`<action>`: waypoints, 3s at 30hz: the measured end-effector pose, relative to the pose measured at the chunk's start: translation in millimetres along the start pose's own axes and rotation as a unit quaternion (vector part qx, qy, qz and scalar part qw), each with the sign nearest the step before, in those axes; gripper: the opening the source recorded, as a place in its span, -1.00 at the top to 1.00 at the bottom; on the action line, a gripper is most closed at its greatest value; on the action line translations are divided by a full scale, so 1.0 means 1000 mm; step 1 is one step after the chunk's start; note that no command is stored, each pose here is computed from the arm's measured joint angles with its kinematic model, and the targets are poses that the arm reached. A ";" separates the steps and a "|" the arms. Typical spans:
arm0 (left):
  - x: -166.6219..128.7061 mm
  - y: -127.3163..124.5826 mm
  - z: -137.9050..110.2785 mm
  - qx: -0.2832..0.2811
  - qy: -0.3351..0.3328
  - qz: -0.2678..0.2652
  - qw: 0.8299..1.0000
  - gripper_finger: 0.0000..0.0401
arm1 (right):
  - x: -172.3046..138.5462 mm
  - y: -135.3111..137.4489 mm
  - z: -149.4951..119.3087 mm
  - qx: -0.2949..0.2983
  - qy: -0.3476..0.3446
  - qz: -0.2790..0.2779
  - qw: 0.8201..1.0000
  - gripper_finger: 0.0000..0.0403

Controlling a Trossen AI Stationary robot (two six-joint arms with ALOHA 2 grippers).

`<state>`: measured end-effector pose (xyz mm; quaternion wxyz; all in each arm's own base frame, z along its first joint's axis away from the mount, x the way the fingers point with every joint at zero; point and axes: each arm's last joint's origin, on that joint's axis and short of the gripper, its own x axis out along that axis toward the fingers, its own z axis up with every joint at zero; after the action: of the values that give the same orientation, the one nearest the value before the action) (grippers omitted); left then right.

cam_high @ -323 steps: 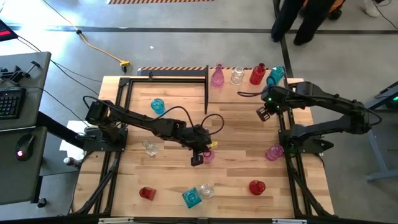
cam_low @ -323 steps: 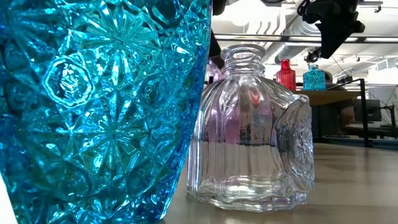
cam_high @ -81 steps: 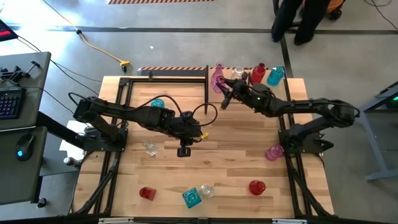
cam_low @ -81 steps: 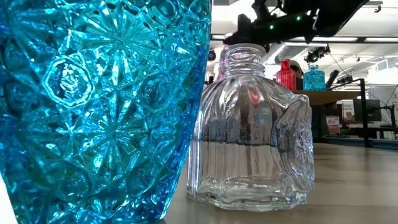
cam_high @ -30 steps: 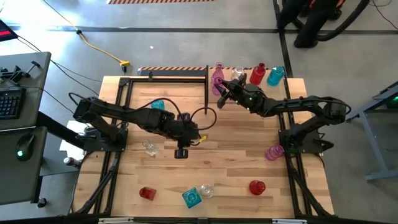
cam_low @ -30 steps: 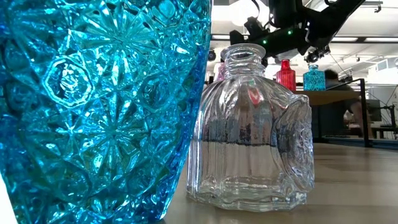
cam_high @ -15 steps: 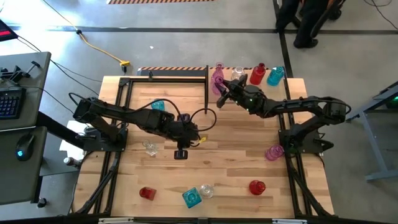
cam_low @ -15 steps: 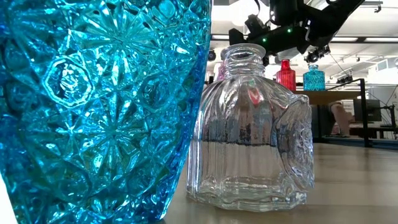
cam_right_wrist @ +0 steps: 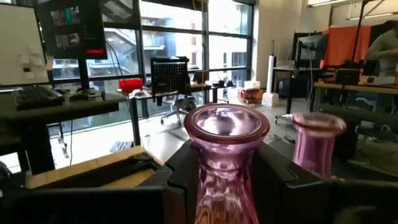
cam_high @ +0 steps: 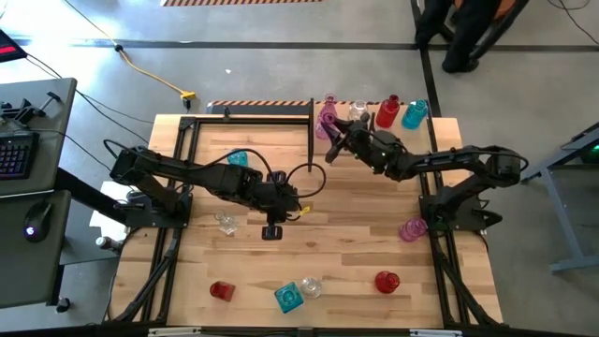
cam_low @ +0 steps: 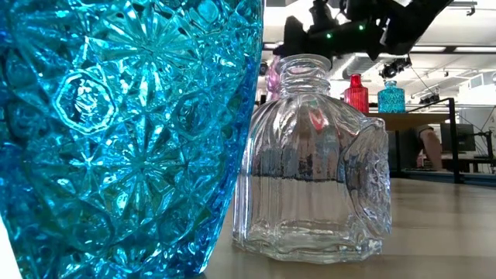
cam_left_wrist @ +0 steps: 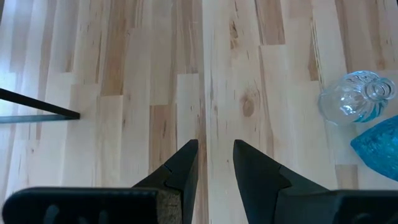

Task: Sort vases onto shelf
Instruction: Put the left pink vase on the shelf aligned with the other pink vase

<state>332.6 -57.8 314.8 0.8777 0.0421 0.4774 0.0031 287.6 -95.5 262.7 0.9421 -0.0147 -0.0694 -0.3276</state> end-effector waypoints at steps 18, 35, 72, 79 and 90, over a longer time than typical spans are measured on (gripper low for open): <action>0.000 0.000 0.000 0.005 0.000 0.000 1.000 0.55 | 0.030 0.028 0.077 -0.043 0.013 0.036 0.998 0.59; 0.000 0.000 -0.001 0.006 0.006 0.000 1.000 0.55 | 0.039 0.010 0.022 -0.046 0.065 0.020 0.997 0.59; 0.000 0.000 -0.003 -0.002 0.015 0.001 1.000 0.55 | 0.011 0.006 -0.005 -0.037 0.118 -0.001 0.992 0.59; 0.000 0.001 -0.003 -0.002 0.015 0.002 1.000 0.55 | -0.006 -0.004 -0.026 -0.014 0.073 -0.019 0.997 0.59; 0.000 0.001 -0.003 -0.006 0.015 0.002 1.000 0.55 | -0.006 -0.014 -0.028 -0.011 0.071 -0.023 0.997 0.59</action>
<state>330.2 -57.1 313.3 0.8708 0.0376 0.4901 0.0079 277.9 -104.5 234.2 0.9366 0.0001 0.0014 -0.3504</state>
